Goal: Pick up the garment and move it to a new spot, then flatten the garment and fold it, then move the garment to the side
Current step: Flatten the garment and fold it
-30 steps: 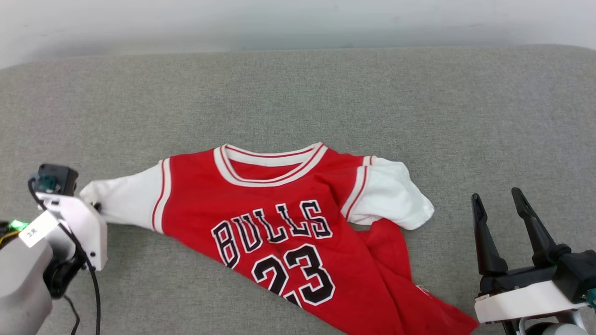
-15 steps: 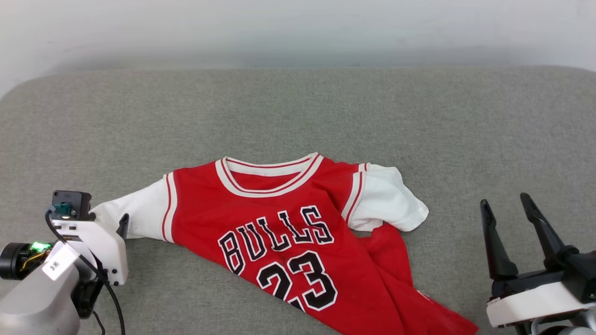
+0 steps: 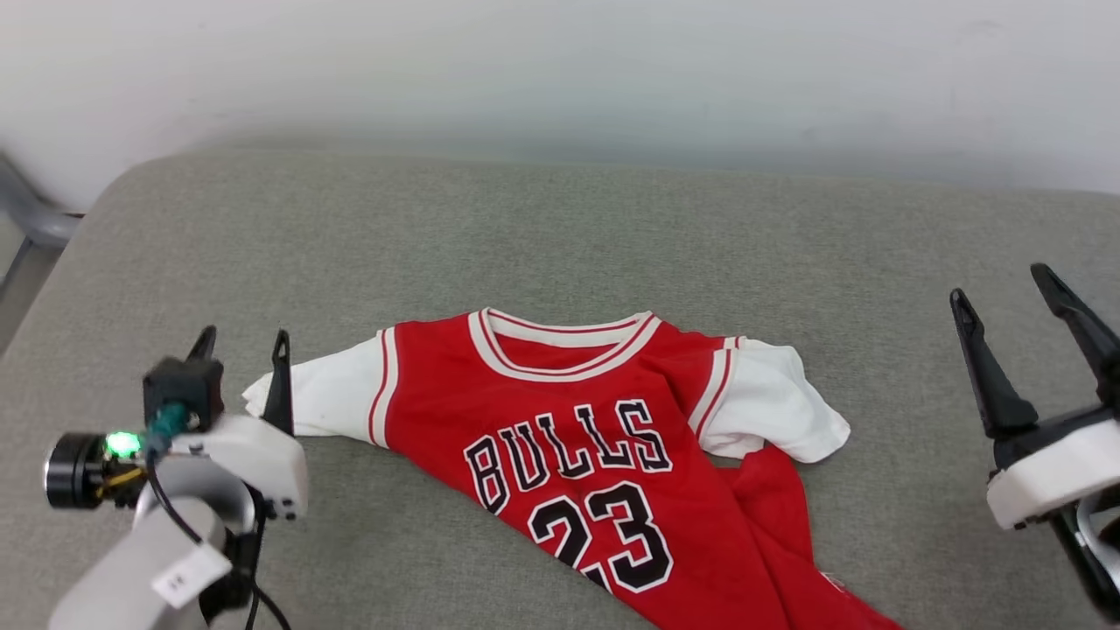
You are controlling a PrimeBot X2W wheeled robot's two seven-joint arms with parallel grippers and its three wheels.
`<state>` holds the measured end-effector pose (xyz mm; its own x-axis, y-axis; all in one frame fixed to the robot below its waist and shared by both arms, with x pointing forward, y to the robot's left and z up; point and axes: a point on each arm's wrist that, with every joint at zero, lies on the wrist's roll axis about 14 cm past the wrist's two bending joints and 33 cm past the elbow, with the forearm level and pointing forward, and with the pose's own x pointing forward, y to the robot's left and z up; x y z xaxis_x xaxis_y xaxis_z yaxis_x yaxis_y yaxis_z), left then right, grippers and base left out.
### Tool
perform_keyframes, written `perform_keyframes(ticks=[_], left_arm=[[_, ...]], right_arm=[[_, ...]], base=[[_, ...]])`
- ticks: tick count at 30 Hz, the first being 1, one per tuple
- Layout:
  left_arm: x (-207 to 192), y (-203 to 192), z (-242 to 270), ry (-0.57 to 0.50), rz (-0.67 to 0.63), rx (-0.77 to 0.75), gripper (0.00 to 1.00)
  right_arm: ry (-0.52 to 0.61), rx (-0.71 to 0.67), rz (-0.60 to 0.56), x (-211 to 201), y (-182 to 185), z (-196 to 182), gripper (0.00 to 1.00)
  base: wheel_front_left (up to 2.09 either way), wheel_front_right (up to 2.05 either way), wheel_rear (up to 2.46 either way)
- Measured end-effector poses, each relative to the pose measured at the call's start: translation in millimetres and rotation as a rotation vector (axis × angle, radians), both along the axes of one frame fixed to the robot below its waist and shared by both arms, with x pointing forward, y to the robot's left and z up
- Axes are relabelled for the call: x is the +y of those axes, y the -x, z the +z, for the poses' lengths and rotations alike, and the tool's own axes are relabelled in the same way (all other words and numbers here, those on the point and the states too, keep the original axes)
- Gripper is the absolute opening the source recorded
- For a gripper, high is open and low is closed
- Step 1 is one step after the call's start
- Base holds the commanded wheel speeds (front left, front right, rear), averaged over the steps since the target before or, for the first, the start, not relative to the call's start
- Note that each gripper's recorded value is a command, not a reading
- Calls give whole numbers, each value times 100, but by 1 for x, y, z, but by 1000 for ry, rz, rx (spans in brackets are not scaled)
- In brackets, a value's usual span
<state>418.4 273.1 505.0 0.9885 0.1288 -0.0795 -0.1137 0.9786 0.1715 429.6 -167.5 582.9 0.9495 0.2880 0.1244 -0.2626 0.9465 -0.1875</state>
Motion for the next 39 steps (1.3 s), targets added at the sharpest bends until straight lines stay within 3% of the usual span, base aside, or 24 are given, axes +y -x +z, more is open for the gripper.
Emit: perform_keyframes(ticks=[6,9,14,24,32,39], left_arm=[[-10,27,21,-13,47,-124,100],[-13,40,26,-17,63,-162,100],[-22,55,17,5,76,-161,100],[-23,54,6,22,98,-151,100],[-22,43,-1,21,108,-142,100],[-21,39,-9,17,118,-124,100]], right_arm=[[110,152,95,18,-21,-9,100],[260,257,143,25,-24,-27,100],[354,491,224,40,-22,-65,100],[431,890,280,41,-20,-138,100],[459,1025,301,46,-32,-180,100],[494,1131,349,55,-21,-220,100]], base=[[0,0,0],[0,0,0],[0,0,0],[0,0,0],[0,0,0],[0,0,0]])
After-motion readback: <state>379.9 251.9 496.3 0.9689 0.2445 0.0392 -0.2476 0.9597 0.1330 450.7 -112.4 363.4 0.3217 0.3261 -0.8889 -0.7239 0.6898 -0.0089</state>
